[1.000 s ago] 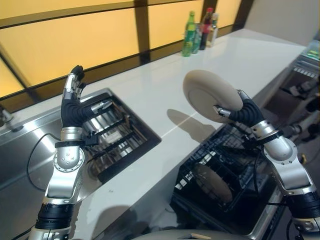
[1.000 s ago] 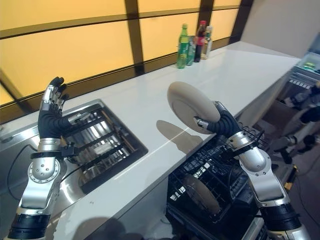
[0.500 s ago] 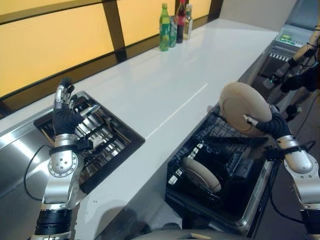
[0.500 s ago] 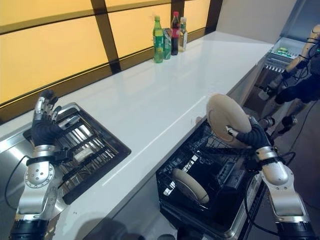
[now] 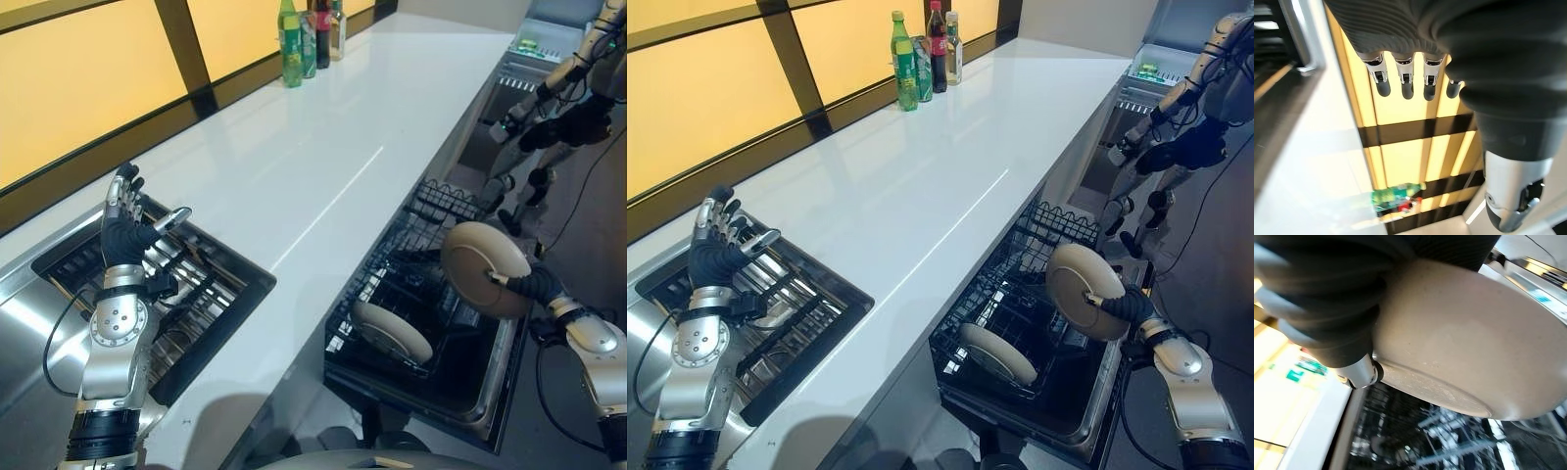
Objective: Pick up plates and place into dishwasher.
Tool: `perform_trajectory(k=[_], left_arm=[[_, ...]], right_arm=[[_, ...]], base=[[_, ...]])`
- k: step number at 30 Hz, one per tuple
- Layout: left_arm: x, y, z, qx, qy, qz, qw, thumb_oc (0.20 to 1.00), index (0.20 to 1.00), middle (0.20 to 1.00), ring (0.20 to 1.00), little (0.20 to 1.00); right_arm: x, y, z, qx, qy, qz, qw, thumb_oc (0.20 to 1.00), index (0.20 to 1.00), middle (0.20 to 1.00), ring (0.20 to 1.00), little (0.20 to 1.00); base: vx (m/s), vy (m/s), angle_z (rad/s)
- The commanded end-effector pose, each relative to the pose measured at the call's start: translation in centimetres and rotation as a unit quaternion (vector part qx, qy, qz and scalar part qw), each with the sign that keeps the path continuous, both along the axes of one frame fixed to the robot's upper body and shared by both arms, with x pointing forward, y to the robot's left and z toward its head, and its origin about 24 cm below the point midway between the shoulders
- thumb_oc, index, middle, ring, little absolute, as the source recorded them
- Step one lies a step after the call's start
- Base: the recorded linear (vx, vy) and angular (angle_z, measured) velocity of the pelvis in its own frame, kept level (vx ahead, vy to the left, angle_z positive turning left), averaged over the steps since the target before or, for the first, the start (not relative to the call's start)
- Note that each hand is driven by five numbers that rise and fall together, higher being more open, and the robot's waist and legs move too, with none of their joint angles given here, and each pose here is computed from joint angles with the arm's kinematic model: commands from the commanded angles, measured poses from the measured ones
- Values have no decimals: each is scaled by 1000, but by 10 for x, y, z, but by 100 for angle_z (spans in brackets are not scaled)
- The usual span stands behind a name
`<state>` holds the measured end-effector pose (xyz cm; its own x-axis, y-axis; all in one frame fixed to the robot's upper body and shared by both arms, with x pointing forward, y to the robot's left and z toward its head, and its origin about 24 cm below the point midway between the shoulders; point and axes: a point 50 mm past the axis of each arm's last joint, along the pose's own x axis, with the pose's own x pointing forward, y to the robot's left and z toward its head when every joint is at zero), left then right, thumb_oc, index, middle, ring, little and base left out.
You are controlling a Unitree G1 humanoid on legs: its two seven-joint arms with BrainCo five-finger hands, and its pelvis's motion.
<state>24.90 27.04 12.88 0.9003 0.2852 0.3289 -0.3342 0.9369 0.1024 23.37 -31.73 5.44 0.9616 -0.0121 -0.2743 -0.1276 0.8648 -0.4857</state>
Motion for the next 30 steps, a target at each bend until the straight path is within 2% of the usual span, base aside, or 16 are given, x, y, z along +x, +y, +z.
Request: perform_trajectory(k=[1, 9, 15, 30], left_arm=[[5, 15, 21, 66, -20, 10, 998, 1000, 1000, 1000, 1000, 1000], [15, 9, 30, 84, -21, -5, 996, 1000, 1000, 1000, 1000, 1000], [25, 2, 47, 93, -51, -13, 994, 1000, 1000, 1000, 1000, 1000], [30, 2, 64, 101, -80, -4, 992, 1000, 1000, 1000, 1000, 1000]], right_arm=[[24, 11, 16, 17, -41, 38, 998, 200, 200, 200, 200, 200], [33, 10, 6, 17, -18, 35, 999, 200, 200, 200, 200, 200], [49, 14, 17, 0, -44, 27, 999, 200, 200, 200, 200, 200], [74, -1, 73, -169, -136, -17, 976, 200, 200, 200, 200, 200]], base=[[15, -96, -21], [9, -106, -5], [-116, -88, 2], [-19, -25, 4]])
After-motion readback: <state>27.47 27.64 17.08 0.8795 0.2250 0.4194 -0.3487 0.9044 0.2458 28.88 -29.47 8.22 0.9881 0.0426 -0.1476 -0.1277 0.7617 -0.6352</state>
